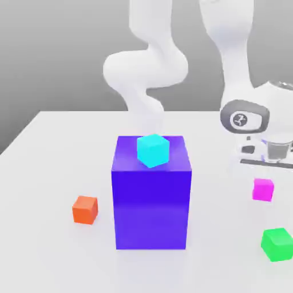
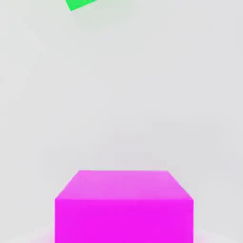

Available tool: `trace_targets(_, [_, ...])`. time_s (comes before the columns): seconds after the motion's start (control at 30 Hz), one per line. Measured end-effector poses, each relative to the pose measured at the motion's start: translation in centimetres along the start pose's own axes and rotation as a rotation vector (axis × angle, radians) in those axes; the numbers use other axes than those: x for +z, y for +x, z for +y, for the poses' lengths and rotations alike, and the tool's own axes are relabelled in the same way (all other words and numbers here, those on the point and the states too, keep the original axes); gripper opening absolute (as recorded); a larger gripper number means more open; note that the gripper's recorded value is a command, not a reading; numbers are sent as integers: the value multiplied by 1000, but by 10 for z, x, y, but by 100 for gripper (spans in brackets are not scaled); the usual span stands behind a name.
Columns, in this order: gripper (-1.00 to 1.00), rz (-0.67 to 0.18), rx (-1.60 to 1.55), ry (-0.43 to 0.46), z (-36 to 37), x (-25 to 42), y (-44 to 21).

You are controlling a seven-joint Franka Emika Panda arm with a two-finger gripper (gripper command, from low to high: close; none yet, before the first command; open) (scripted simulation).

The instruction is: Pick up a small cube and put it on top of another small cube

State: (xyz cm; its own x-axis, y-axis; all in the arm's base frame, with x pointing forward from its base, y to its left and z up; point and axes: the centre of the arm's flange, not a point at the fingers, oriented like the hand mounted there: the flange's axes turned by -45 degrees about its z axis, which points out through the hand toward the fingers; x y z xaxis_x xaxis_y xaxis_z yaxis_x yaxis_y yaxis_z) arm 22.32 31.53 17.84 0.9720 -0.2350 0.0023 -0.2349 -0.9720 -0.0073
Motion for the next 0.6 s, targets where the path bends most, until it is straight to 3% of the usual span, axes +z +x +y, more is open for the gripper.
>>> trace_targets(0.17, [-100,-1,25,-4,-1,-17,13])
trace_targets(0.43, [-100,-1,252,-5,-27,-59,142])
trace_targets(0.6, [-100,0,285,-4,-27,-12,162])
